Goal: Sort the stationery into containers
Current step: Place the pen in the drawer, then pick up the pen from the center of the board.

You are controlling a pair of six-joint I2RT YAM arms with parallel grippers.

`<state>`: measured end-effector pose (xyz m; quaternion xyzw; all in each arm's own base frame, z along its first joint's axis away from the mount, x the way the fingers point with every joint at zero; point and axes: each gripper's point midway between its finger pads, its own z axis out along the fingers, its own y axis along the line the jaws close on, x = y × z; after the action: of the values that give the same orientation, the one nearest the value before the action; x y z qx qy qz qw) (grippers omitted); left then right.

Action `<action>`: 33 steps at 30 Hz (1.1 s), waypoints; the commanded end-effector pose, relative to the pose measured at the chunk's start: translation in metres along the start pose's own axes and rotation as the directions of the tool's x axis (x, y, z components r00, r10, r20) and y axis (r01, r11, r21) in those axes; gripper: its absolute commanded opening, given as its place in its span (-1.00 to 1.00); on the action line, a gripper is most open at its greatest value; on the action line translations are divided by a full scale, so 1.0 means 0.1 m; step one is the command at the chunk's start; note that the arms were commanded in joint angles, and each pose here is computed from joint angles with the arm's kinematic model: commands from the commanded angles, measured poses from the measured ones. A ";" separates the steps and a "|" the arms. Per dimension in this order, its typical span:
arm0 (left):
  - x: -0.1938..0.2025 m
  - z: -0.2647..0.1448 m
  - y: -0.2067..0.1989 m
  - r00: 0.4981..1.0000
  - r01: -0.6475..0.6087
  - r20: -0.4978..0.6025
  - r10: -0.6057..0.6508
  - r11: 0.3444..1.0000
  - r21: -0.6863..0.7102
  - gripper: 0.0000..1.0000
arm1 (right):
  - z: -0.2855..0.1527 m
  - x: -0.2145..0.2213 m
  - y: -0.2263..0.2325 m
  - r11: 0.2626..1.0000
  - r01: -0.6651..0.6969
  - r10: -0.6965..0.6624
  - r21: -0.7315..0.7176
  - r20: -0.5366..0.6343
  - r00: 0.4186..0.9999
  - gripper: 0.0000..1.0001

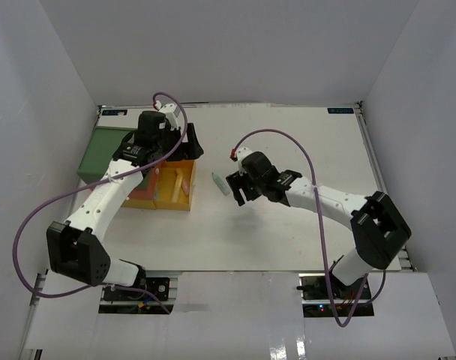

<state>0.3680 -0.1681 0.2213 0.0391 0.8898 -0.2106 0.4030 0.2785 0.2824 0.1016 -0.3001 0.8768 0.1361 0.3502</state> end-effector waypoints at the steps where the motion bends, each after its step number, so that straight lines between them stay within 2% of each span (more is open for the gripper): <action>1: -0.19 -0.36 -0.23 0.996 0.021 0.080 -0.029 0.996 0.091 0.96 | 0.11 -0.51 0.13 0.998 0.055 -0.050 -0.039 0.112 0.992 0.54; 8: -0.07 -0.65 -0.23 0.990 0.032 0.131 -0.045 0.994 0.100 0.96 | 0.51 -0.62 0.29 0.992 0.109 -0.103 -0.061 0.087 0.991 0.44; 15: 0.02 -0.87 -0.23 0.984 0.039 0.171 -0.057 0.993 0.110 0.96 | 0.82 -0.50 0.36 0.989 0.126 -0.122 -0.076 0.051 0.991 0.32; 33: 0.30 -0.97 -0.19 0.982 0.082 0.157 -0.102 0.989 0.125 0.96 | 1.18 -0.08 0.30 0.990 0.133 -0.135 -0.055 -0.048 0.990 0.06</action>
<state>0.2819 -0.1505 0.2524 0.0061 0.8500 -0.2721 0.4510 0.3196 0.3565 0.0255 -0.3710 0.8634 0.1293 0.3166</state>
